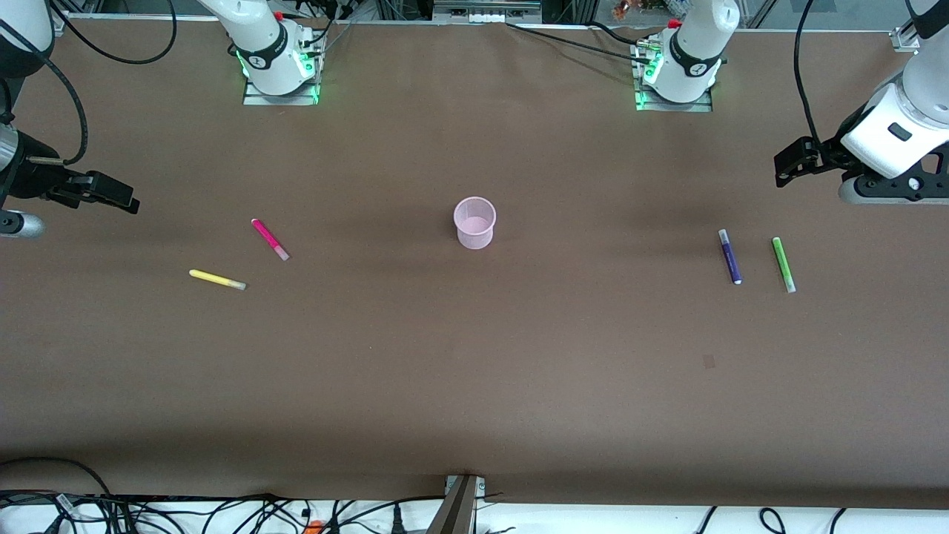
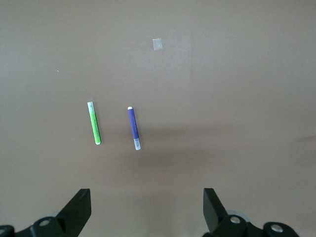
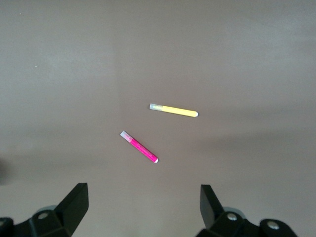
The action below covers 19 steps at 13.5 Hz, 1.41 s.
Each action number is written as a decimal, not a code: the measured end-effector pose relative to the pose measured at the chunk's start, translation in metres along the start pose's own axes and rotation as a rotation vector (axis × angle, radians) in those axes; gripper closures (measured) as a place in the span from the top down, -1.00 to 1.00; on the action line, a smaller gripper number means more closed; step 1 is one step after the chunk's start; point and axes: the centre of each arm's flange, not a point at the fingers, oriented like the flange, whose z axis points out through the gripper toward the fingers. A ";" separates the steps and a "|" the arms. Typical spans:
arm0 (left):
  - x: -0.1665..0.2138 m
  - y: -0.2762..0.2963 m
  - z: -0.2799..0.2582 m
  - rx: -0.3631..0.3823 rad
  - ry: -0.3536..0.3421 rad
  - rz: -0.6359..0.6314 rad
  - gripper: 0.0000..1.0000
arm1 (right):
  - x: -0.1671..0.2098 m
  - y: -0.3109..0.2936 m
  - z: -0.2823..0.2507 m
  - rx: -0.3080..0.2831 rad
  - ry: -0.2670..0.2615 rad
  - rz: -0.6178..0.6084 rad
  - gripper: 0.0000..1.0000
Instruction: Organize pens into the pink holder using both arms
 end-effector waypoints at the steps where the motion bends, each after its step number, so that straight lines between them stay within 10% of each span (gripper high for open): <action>1: 0.000 0.000 0.000 0.000 0.000 0.000 1.00 | 0.000 0.000 0.000 0.000 0.000 0.000 1.00; 13: 0.004 0.000 0.006 0.000 -0.014 0.001 1.00 | 0.000 -0.001 -0.001 0.001 0.000 -0.002 1.00; 19: 0.013 -0.008 0.050 -0.005 -0.190 -0.004 1.00 | 0.015 -0.033 0.049 -0.010 -0.072 -0.054 1.00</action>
